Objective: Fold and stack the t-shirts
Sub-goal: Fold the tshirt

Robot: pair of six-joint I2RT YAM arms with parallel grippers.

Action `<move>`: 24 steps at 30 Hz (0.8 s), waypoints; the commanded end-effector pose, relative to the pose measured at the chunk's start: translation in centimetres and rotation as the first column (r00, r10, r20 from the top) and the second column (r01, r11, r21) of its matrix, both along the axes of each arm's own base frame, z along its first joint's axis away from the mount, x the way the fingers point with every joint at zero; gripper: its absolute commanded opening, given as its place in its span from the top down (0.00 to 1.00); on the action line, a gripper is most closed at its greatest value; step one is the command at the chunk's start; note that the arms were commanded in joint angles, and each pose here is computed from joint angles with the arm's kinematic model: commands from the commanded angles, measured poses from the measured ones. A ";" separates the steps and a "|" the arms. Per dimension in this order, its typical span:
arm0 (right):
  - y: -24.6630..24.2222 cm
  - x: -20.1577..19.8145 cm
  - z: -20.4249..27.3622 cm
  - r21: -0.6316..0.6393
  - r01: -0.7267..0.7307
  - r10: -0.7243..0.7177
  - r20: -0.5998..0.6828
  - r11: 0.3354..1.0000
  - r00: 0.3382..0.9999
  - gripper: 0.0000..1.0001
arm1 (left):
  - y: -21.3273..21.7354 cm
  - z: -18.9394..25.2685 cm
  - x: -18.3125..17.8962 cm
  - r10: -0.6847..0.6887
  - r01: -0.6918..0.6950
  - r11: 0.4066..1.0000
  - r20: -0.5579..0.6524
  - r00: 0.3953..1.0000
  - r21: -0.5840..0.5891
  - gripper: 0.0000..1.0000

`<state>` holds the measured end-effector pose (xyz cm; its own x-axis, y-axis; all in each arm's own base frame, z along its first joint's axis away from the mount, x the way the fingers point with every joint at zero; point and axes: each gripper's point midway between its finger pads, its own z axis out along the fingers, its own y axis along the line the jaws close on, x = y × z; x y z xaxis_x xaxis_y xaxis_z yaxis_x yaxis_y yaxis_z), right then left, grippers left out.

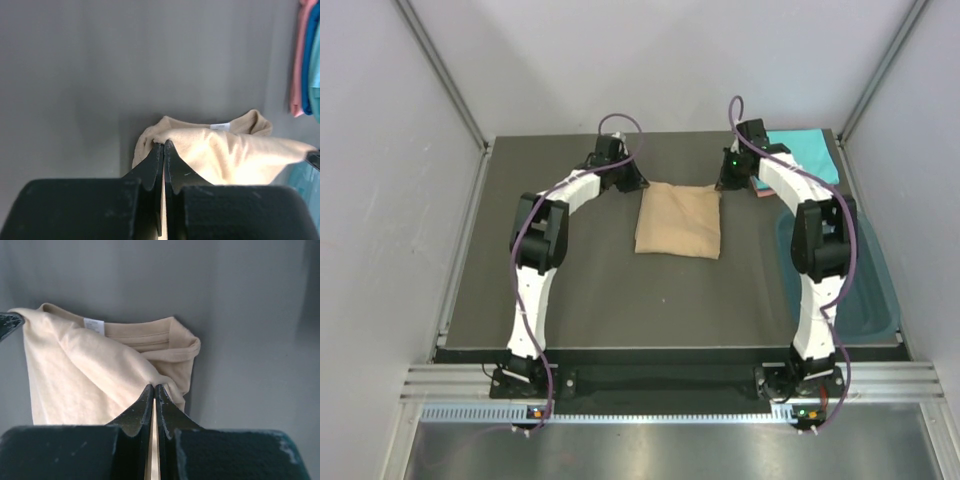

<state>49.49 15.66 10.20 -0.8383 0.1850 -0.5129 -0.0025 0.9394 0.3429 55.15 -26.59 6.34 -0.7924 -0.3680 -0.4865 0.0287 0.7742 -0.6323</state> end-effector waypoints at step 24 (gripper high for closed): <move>-0.7 1.2 0.1 0.047 -0.103 0.099 0.076 0.994 0.992 0.32 | 1.0 8.6 -0.1 -0.131 0.134 0.991 0.220 0.967 0.005 0.64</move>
<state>50.43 14.52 8.56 -0.8380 0.1900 -0.5115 -0.0267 0.9220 0.3863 56.25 -24.05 10.75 -0.7533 -0.3191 -0.5751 0.1452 0.7721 -0.6187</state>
